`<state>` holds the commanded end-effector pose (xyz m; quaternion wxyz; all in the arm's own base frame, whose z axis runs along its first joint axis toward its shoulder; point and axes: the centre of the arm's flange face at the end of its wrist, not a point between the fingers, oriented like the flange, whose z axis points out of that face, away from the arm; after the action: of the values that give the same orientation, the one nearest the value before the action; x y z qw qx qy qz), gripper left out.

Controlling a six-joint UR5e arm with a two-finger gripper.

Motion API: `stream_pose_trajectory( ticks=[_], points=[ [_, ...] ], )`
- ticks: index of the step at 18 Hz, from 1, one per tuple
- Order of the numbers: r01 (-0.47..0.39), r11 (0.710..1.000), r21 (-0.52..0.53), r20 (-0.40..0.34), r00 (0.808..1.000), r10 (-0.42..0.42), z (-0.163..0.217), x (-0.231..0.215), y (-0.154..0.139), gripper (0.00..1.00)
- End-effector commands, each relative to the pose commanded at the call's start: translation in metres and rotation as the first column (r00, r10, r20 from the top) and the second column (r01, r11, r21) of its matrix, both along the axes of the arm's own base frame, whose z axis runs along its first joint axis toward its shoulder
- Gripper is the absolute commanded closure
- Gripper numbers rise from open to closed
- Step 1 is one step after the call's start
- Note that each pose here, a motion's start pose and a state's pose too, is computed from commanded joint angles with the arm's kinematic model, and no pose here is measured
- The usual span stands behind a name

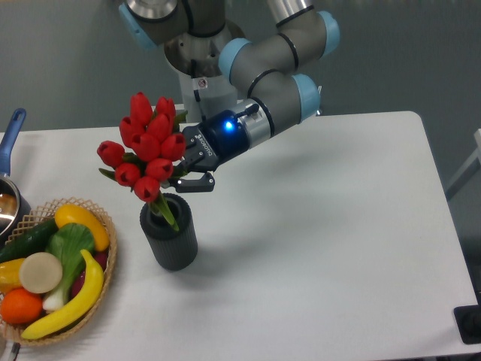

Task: Insert the flowers into the vase
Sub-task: 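Lower the tulip stems into the vase opening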

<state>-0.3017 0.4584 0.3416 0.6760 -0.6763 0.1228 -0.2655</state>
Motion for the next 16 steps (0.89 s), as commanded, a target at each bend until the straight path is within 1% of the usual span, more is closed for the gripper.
stream_pose_trajectory(
  ticks=[4, 10, 14, 16],
  points=[
    [-0.002, 1.0, -0.002, -0.003, 1.0, 0.002, -0.013, 0.002, -0.001, 0.7],
    [-0.008, 1.0, -0.018, 0.014, 1.0, 0.008, -0.027, -0.003, -0.001, 0.7],
    [-0.019, 1.0, 0.005, -0.022, 1.0, 0.019, -0.047, -0.002, -0.006, 0.7],
    [-0.026, 1.0, 0.007, -0.026, 0.999, 0.026, -0.057, -0.005, -0.008, 0.7]
  ],
)
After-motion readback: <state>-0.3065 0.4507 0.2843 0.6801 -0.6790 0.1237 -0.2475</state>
